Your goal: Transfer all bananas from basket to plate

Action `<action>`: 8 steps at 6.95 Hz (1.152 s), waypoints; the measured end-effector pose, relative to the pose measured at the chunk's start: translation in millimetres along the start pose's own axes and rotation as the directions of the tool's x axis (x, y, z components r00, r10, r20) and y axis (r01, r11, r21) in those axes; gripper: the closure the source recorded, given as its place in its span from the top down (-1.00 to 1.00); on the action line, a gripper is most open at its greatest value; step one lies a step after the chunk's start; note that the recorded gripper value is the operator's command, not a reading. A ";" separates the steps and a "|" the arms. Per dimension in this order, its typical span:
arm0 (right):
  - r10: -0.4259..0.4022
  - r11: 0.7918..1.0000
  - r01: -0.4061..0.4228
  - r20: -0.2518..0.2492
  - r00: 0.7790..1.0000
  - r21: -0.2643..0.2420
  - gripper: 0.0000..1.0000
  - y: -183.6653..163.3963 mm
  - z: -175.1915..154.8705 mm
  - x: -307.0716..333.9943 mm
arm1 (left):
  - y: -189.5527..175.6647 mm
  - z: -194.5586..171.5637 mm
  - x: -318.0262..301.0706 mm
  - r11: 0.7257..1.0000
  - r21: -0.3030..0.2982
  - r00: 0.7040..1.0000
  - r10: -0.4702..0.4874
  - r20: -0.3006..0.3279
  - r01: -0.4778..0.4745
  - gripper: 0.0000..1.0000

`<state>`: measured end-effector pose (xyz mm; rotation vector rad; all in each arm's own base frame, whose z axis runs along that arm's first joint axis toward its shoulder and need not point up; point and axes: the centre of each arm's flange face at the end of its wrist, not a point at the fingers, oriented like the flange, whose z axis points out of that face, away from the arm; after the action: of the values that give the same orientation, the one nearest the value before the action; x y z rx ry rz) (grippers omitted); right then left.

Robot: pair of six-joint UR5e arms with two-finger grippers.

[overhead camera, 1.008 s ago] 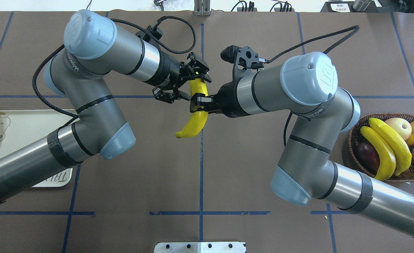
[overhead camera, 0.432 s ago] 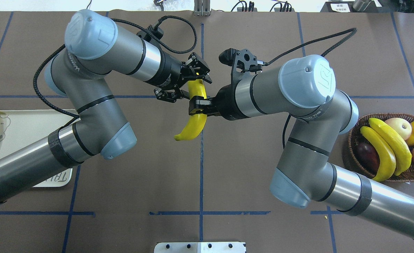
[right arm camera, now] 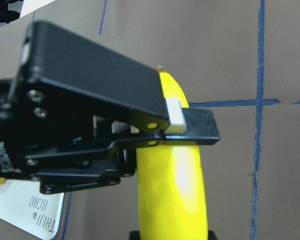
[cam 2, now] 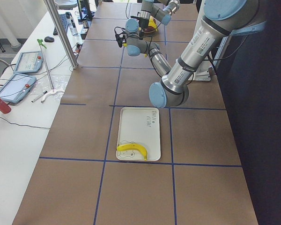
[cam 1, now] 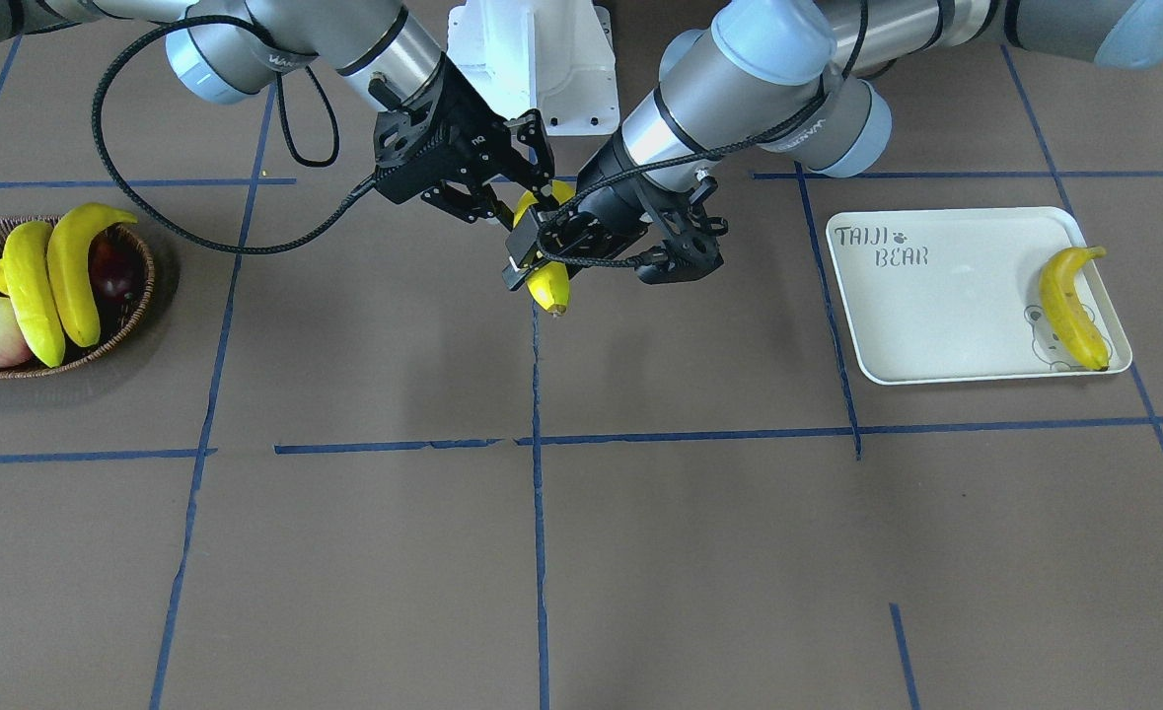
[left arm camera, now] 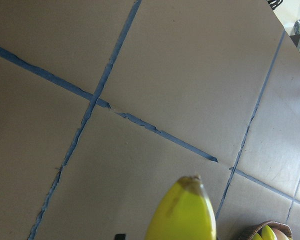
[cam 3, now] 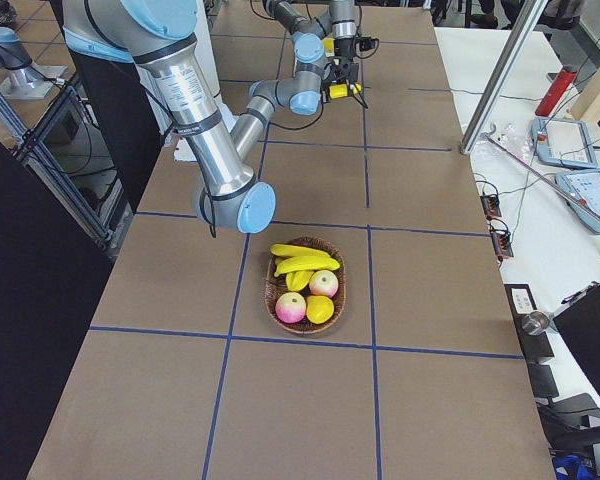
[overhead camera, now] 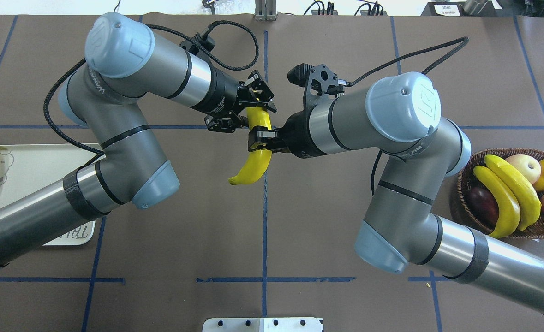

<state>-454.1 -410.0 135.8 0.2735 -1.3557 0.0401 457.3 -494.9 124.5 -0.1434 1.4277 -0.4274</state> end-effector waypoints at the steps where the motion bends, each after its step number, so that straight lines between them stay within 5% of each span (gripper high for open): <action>1: 0.000 1.000 0.000 0.001 1.000 0.000 0.99 0.1 -0.1 -0.2 | 0.2 -0.9 -0.1 1.000 0.000 1.000 0.003 -0.001 -0.003 -1.00; 8: 0.053 0.999 -0.053 0.010 0.999 0.011 1.00 -8.1 -7.8 -4.2 | -11.7 -13.0 -6.3 1.000 0.016 1.000 0.013 -0.002 -0.013 -1.00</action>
<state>-446.0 -415.6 128.8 0.2480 -1.3725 0.0907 441.7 -501.3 132.4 -0.1207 1.4259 -0.4278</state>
